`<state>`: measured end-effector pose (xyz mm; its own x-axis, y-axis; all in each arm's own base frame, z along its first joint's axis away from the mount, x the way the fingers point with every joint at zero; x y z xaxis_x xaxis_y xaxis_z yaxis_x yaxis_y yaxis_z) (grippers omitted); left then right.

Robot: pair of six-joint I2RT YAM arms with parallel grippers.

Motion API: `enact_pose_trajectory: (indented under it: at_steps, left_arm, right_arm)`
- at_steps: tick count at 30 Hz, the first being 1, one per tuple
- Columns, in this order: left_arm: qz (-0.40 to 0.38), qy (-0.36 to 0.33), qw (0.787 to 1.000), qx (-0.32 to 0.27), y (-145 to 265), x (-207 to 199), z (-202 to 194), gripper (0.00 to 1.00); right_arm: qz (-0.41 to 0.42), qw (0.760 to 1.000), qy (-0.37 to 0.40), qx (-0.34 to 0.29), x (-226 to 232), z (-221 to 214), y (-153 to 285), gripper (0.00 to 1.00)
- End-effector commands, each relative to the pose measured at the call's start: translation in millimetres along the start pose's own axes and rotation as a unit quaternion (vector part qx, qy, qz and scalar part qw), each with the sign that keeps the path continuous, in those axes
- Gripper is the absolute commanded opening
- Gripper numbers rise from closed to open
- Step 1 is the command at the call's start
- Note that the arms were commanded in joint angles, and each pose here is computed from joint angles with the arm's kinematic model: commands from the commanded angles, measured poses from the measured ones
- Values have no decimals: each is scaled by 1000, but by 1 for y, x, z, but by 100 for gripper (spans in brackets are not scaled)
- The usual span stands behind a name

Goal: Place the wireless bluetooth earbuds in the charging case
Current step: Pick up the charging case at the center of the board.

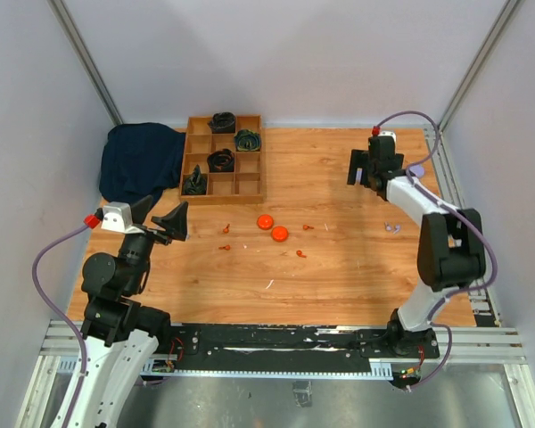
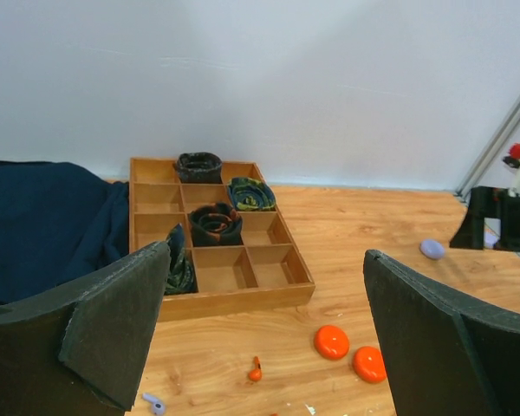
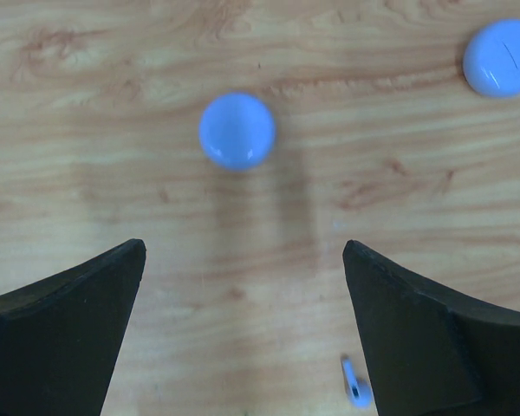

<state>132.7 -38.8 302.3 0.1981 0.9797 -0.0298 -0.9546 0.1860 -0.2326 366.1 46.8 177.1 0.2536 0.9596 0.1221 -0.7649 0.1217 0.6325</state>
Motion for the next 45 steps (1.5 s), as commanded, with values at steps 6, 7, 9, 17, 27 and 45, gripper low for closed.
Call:
enact_pose_trajectory:
  at_steps: [6,7,9,17,27,45]
  left_arm:
    - [-1,-3,1000,-2,1,-1,-1,99]
    - [-1,-3,1000,-1,1,-1,-1,99]
    - [-2,-3,1000,-2,0,-1,0,99]
    - [-5,-3,1000,1,-1,-2,-2,99]
    - [-12,-1,1000,-1,0,-3,-1,99]
    - [-27,0,1000,2,-1,-5,-3,99]
  right_arm:
    - [-45,998,-46,-10,24,18,-71,92]
    - [-47,998,-48,-7,25,18,-75,90]
    - [-56,997,-52,6,25,12,-88,87]
    - [-71,994,-70,43,19,-2,-113,75]
    - [-71,993,-73,65,12,-13,-117,59]
    - [4,991,-20,132,8,-27,-82,45]
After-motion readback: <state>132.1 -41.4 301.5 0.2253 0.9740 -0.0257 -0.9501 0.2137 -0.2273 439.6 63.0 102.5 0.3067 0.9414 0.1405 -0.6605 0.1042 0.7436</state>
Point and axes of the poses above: each gripper's point midway between its finger pads, its own y axis back along the fingers, its own x axis along the line the jaws close on, z = x × y, the point moved 10 cm from there along y, back along the fingers, and after that the axes turned 11 degrees about -y, right-handed, at the moved point
